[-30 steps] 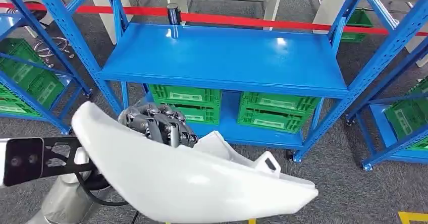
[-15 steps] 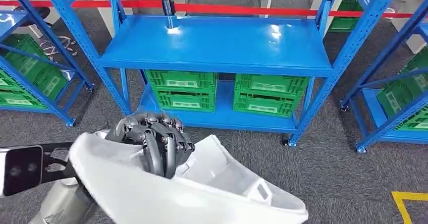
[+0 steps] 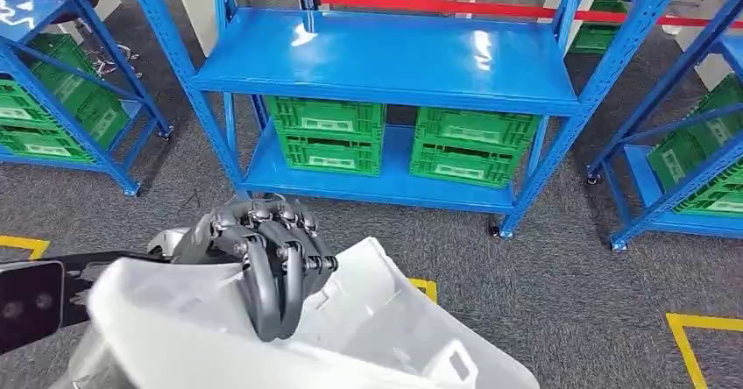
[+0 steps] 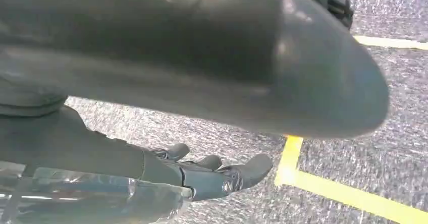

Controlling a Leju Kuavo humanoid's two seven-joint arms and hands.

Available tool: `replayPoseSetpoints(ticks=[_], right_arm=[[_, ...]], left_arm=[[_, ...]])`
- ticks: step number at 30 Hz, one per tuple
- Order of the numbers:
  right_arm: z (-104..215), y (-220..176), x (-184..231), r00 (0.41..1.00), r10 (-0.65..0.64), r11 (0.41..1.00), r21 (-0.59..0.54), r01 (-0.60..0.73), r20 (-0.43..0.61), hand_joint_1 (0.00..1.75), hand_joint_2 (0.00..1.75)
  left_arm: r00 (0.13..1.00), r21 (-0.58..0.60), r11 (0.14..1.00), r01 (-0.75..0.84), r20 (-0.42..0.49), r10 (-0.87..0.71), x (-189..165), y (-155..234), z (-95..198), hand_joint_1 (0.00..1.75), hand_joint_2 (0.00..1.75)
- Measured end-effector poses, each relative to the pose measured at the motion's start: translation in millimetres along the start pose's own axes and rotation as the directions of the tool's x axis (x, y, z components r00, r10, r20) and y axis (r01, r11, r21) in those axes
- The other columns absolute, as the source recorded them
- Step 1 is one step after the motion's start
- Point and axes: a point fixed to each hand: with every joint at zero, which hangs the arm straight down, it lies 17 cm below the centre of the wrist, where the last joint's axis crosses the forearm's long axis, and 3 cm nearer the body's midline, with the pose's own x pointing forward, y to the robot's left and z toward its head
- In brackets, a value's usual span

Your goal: Take the parts from the cabinet and place them on the table.

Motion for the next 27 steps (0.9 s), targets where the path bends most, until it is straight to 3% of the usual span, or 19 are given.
replayPoseSetpoints(ticks=[27], right_arm=[[0,-12,2,0.996,-0.081,0.996,0.027,0.081,0.030,0.00,0.00]], left_arm=[[1.000,-0.012,1.000,-0.007,0.027,0.007,4,1,2,1.64,1.75]])
